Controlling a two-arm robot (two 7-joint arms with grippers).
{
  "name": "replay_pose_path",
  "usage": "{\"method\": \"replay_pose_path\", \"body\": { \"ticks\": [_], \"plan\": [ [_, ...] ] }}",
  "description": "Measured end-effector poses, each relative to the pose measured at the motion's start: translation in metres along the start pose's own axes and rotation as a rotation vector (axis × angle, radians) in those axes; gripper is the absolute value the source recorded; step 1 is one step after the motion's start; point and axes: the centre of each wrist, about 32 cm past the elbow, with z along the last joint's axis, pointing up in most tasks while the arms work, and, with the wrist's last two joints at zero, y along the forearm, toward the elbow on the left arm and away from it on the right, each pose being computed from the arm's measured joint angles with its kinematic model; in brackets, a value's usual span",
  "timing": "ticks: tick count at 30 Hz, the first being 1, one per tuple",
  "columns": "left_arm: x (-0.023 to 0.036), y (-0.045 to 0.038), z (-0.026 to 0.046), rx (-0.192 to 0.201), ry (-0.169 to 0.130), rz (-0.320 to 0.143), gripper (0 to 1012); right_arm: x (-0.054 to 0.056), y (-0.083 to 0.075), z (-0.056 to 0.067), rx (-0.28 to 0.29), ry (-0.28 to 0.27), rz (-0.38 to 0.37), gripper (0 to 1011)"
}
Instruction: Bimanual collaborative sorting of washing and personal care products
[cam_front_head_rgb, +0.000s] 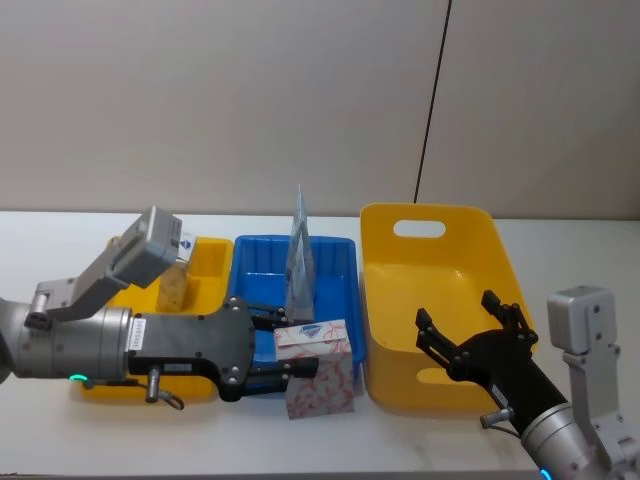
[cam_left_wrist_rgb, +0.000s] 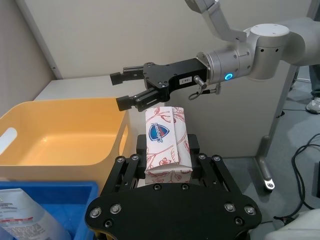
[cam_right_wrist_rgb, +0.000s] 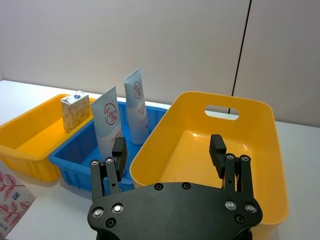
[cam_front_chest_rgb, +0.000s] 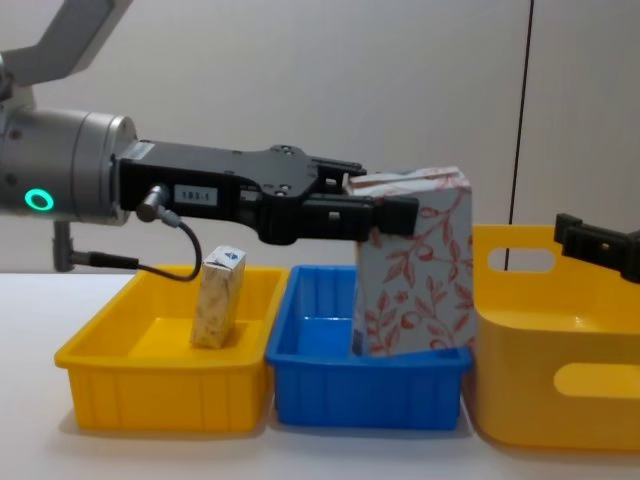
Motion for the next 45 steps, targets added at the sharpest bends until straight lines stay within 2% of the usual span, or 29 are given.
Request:
{"method": "replay_pose_path", "body": {
  "ticks": [5,11,18,37,45],
  "plan": [
    [-0.0047,0.0052,0.0012,0.008,0.002,0.008,414,0.0,0.0,0.0,0.0,0.0,0.0,1000],
    [-0.012,0.0158,0.0039,0.017,-0.004,0.035,414,0.0,0.0,0.0,0.0,0.0,0.0,1000],
    [-0.017,0.0238,0.0058,0.026,-0.014,0.052,414,0.0,0.0,0.0,0.0,0.0,0.0,1000],
    [-0.0214,0.0315,0.0086,0.033,-0.035,0.063,414,0.0,0.0,0.0,0.001,0.002,0.002,1000],
    [-0.0219,0.0326,0.0089,0.034,-0.037,0.065,414,0.008,0.004,0.002,0.027,0.035,0.051,1000]
  ]
}}
